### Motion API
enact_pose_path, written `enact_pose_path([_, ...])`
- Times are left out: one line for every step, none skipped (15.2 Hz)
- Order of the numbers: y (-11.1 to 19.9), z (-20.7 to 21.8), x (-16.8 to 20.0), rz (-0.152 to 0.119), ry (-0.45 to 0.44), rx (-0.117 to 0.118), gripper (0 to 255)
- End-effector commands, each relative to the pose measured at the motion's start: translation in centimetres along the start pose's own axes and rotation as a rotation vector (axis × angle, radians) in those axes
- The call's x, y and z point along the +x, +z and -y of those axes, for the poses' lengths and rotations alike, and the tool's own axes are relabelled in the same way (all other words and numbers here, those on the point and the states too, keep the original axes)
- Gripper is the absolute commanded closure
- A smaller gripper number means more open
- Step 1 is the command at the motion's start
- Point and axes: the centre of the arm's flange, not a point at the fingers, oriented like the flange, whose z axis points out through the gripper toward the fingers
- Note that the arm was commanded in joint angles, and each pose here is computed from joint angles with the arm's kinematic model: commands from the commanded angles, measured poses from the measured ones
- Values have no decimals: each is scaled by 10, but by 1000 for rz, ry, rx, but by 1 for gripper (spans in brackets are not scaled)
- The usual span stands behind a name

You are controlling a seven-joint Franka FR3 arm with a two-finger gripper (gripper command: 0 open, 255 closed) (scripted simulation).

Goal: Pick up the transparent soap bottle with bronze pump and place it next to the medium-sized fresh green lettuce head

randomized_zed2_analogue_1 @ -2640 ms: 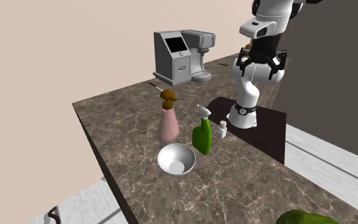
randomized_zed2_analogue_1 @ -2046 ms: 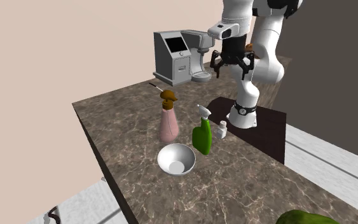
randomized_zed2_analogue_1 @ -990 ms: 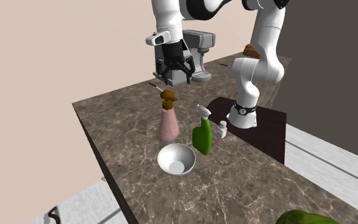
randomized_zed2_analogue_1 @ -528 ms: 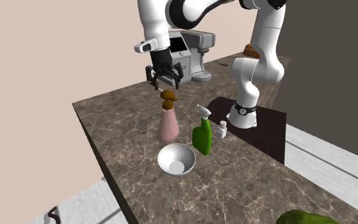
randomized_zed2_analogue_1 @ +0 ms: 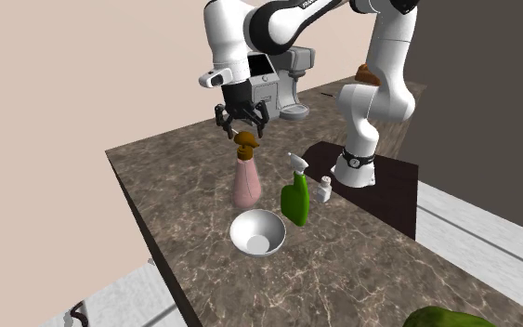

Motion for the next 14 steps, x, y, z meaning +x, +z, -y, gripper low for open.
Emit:
enact_pose_path([0, 0, 0, 0, 0, 0, 0])
enact_pose_path([0, 0, 0, 0, 0, 0, 0])
enact_pose_path([0, 0, 0, 0, 0, 0, 0])
enact_pose_path([0, 0, 0, 0, 0, 0, 255])
enact_pose_path([0, 0, 0, 0, 0, 0, 255])
enact_pose_path([0, 0, 0, 0, 0, 0, 255])
enact_pose_path([0, 0, 0, 0, 0, 0, 255])
enact_pose_path([0, 0, 0, 0, 0, 0, 255])
enact_pose_path([0, 0, 0, 0, 0, 0, 255])
enact_pose_path([0, 0, 0, 0, 0, 0, 255])
enact_pose_path([0, 0, 0, 0, 0, 0, 255])
enact_pose_path([0, 0, 0, 0, 0, 0, 255])
enact_pose_path([0, 0, 0, 0, 0, 0, 255])
enact_pose_path([-5, 1, 0, 0, 0, 0, 255])
